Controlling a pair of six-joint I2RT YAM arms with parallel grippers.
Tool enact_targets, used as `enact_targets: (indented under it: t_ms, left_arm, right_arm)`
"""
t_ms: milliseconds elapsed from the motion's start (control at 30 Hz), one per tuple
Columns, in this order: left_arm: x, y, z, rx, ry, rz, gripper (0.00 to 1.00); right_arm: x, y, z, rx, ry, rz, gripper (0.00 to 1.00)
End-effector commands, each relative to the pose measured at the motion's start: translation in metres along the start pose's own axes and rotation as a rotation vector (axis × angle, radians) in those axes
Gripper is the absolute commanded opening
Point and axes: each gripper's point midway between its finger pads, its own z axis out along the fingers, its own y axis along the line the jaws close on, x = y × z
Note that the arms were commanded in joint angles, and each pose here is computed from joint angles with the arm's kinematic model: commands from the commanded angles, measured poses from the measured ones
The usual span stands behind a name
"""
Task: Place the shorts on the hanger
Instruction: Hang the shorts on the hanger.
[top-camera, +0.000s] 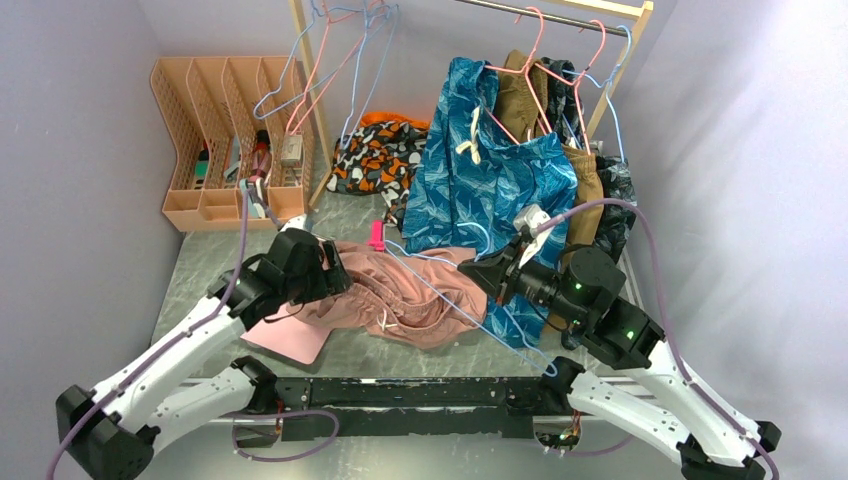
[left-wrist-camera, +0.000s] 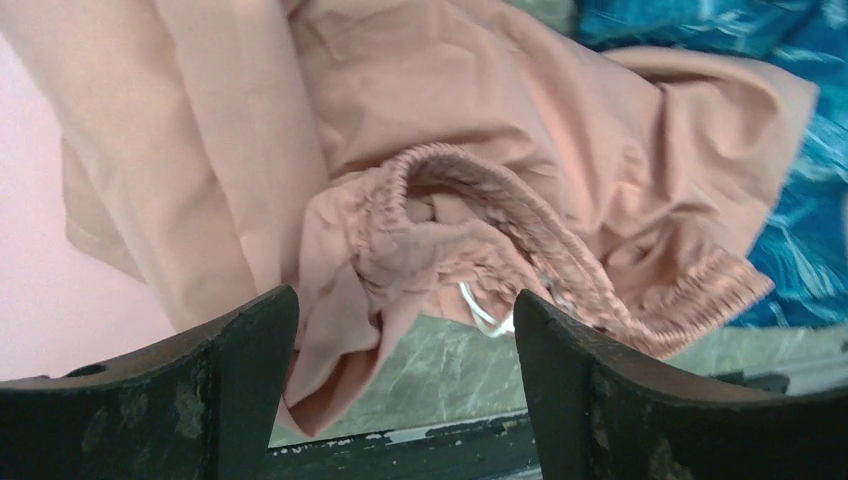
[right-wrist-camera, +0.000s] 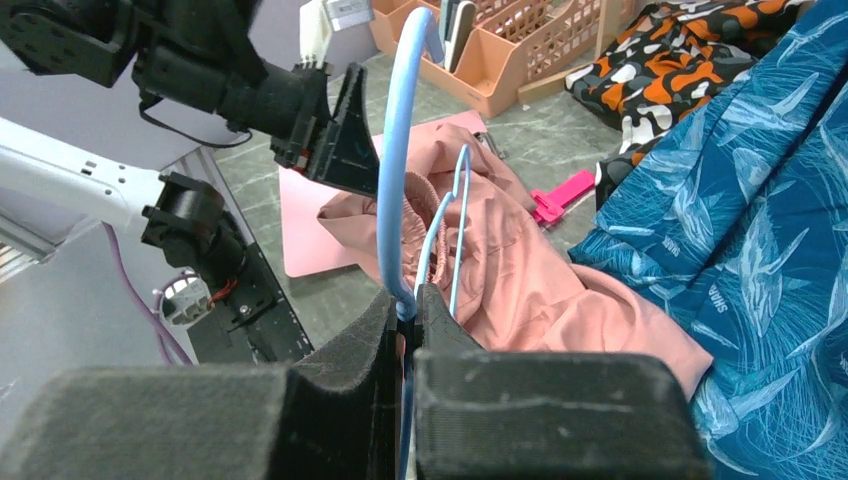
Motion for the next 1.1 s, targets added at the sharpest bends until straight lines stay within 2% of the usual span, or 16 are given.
enact_targets:
  t_ms: [0,267,567,600,667,700,767,933,1067]
  left_arm:
    - [-0.016,0.009,0.008,-0.139,-0.051,-0.126,0.81]
    - [-0.012,0.021,0.028,-0.342,0.023,-0.173,0.67]
    - [-0.017,0.019,0.033,-0.359,0.026,-0.137,0.61]
    - [-0.019,0.019,0.032,-0.366,0.022,-0.125,0.53]
    - [-0.023,0.022,0.032,-0.389,0.015,-0.114,0.45]
    - [-0.023,0.024,0.031,-0.404,0.017,-0.102,0.44]
    - [-0.027,0.027,0.028,-0.428,0.013,-0.079,0.46]
    - [-0.055,0.012,0.004,-0.386,-0.060,-0.056,0.61]
    - [-0.056,-0.003,0.000,-0.307,-0.051,-0.090,0.62]
  right_arm:
    - [-0.008,0.003,0.004,-0.016,-0.030,0.015,0.00]
    - [-0.009,0.005,0.007,-0.023,-0.019,0.012,0.00]
    - [-0.007,0.003,0.006,-0.018,-0.020,0.003,0.00]
    - [-0.007,0.003,0.006,-0.018,-0.020,0.003,0.00]
    - [-0.008,0.004,0.006,-0.022,-0.025,0.001,0.00]
    - [-0.008,0.004,0.006,-0.022,-0.025,0.001,0.00]
    - [-0.009,0.004,0.005,-0.024,-0.027,-0.003,0.00]
    - [-0.011,0.003,0.003,-0.016,-0.026,-0.011,0.00]
    - [-0.011,0.002,0.003,-0.008,-0.029,-0.013,0.00]
